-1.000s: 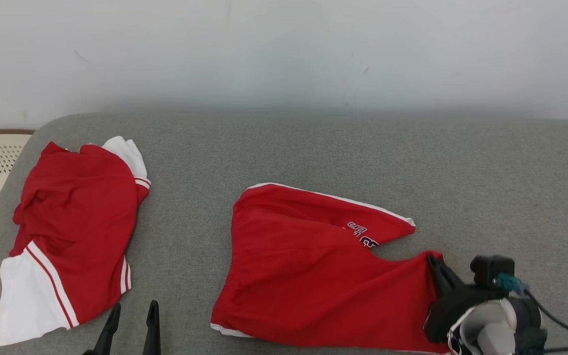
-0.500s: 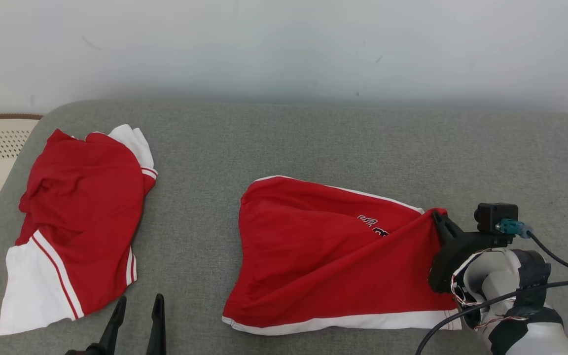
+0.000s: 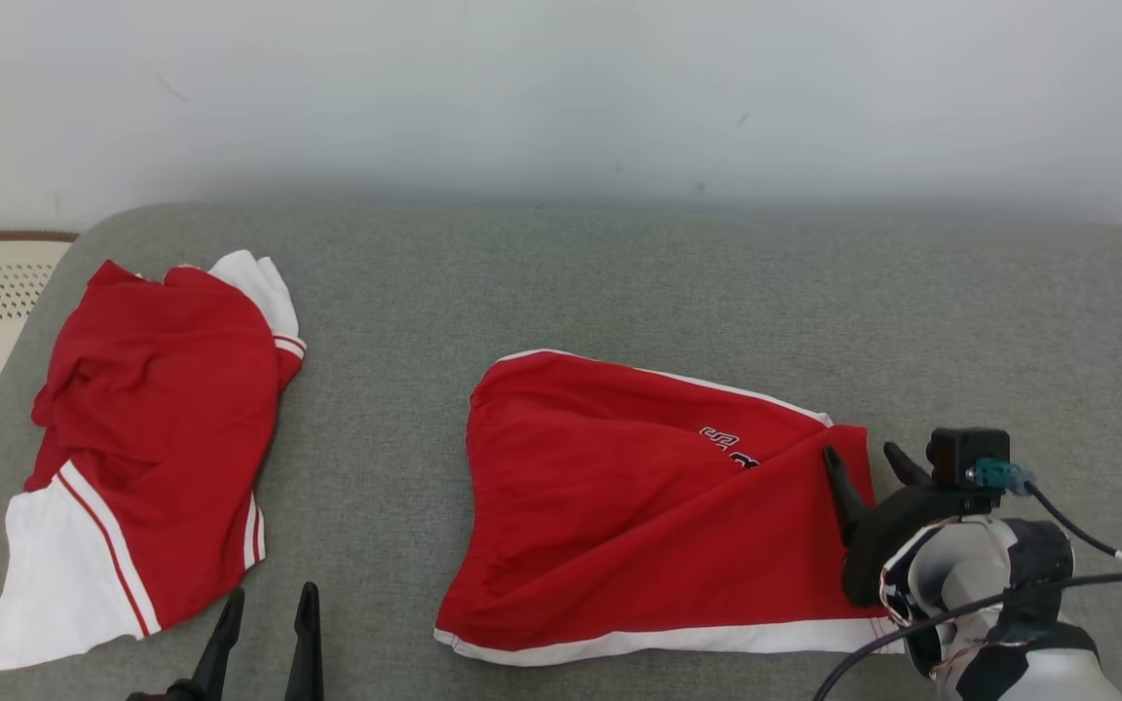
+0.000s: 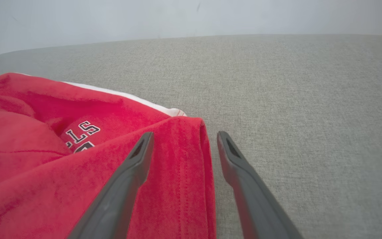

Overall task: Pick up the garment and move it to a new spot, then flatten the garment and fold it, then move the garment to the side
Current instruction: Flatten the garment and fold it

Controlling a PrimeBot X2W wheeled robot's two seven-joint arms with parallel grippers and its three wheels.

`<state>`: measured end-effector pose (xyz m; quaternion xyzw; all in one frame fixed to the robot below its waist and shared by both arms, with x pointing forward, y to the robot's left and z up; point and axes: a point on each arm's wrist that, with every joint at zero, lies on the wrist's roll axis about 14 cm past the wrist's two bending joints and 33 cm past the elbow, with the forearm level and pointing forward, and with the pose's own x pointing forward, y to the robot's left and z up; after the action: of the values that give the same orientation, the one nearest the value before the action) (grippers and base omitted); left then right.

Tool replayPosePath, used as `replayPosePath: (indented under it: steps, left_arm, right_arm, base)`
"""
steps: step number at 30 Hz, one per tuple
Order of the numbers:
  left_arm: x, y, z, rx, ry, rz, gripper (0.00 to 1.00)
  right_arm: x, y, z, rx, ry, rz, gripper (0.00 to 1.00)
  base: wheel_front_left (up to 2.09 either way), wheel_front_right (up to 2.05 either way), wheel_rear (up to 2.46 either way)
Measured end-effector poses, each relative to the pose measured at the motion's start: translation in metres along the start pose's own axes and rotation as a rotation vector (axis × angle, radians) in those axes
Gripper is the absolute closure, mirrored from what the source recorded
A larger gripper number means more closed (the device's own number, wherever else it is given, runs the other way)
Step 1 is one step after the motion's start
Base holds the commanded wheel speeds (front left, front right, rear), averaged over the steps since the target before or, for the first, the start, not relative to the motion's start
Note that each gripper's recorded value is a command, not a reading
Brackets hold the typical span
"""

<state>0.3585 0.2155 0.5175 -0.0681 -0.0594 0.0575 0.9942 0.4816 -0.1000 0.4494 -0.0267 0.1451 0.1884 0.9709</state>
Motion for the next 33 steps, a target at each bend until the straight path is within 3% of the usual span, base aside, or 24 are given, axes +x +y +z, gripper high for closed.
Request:
replayPosePath:
  steps: [8, 21, 33]
  left_arm:
    - [0.001, -0.008, 0.004, -0.007, -0.014, -0.022, 0.00]
    - [-0.004, -0.010, 0.015, -0.011, -0.048, -0.023, 0.00]
    - [-0.017, -0.001, 0.024, 0.022, -0.074, 0.015, 0.00]
  right_arm:
    - [-0.020, -0.003, -0.008, 0.022, -0.015, -0.012, 0.00]
    - [-0.069, -0.006, 0.032, 0.061, -0.282, -0.040, 0.00]
    - [-0.115, 0.014, 0.028, 0.058, -0.367, -0.059, 0.00]
  base:
    - [0.00, 0.00, 0.00]
    - [0.00, 0.00, 0.00]
    - [0.00, 0.00, 0.00]
